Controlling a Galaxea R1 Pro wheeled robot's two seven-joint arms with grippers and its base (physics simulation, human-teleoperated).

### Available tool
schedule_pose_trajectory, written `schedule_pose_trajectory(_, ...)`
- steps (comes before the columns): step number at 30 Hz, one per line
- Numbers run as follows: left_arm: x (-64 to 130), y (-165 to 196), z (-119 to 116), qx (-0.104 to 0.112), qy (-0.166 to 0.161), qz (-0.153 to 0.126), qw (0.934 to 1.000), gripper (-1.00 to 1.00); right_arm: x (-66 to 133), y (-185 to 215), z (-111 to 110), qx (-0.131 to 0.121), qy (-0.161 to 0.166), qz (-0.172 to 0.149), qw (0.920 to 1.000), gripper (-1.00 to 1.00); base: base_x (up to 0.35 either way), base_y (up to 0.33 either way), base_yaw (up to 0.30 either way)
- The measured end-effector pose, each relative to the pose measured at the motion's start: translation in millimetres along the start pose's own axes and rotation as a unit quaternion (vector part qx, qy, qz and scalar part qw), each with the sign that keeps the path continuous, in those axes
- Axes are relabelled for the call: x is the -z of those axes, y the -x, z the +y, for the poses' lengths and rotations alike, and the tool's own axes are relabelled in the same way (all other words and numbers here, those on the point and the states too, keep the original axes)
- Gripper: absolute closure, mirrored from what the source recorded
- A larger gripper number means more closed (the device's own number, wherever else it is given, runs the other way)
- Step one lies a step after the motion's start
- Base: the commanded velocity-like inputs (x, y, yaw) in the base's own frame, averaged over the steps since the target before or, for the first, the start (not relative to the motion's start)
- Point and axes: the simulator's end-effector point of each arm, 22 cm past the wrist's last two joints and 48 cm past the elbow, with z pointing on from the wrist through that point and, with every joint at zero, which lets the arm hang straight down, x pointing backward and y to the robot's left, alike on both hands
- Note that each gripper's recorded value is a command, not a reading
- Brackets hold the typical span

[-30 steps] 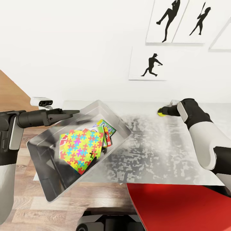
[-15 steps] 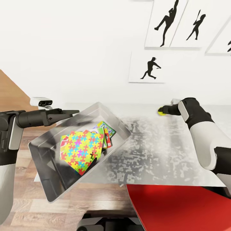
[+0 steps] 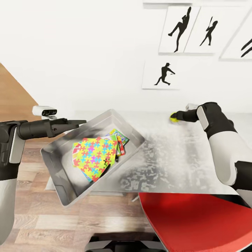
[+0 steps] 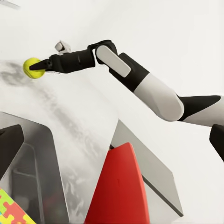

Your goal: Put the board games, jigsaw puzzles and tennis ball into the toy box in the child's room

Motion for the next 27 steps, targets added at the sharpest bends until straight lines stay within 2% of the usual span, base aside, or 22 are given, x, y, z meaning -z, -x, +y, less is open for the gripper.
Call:
schedule_pose_trajectory(7,11.0,13.5,-4.8,-0.011,0.007,-0.019,0.9997,-1.00,32.1,27.4,18.4,0.002,0.028,-0.015,0.9995,1.00,-0.007,0.003,0.000)
schedule_pose_trajectory(12,13.6,18.0,-8.7,-0.016,0.009,-0.022,0.9996,-1.00,56.1,45.7,30.0,-0.007,0.055,-0.029,0.9980,1.00,0.000,0.000,0.000)
schedule_pose_trajectory(17,20.7,25.3,-12.3,-0.023,0.014,-0.030,0.9992,-1.00,82.3,72.1,42.7,-0.022,0.100,-0.069,0.9924,1.00,-0.041,0.005,0.000)
schedule_pose_trajectory(24,42.5,33.4,-18.6,-0.034,0.026,-0.035,0.9985,-1.00,100.5,80.3,72.5,-0.025,0.171,-0.083,0.9815,1.00,-0.200,0.108,0.014)
schedule_pose_trajectory(27,49.5,34.8,-21.5,-0.037,0.031,-0.031,0.9983,-1.00,104.8,80.6,82.1,-0.024,0.186,-0.084,0.9787,1.00,-0.077,0.058,0.070)
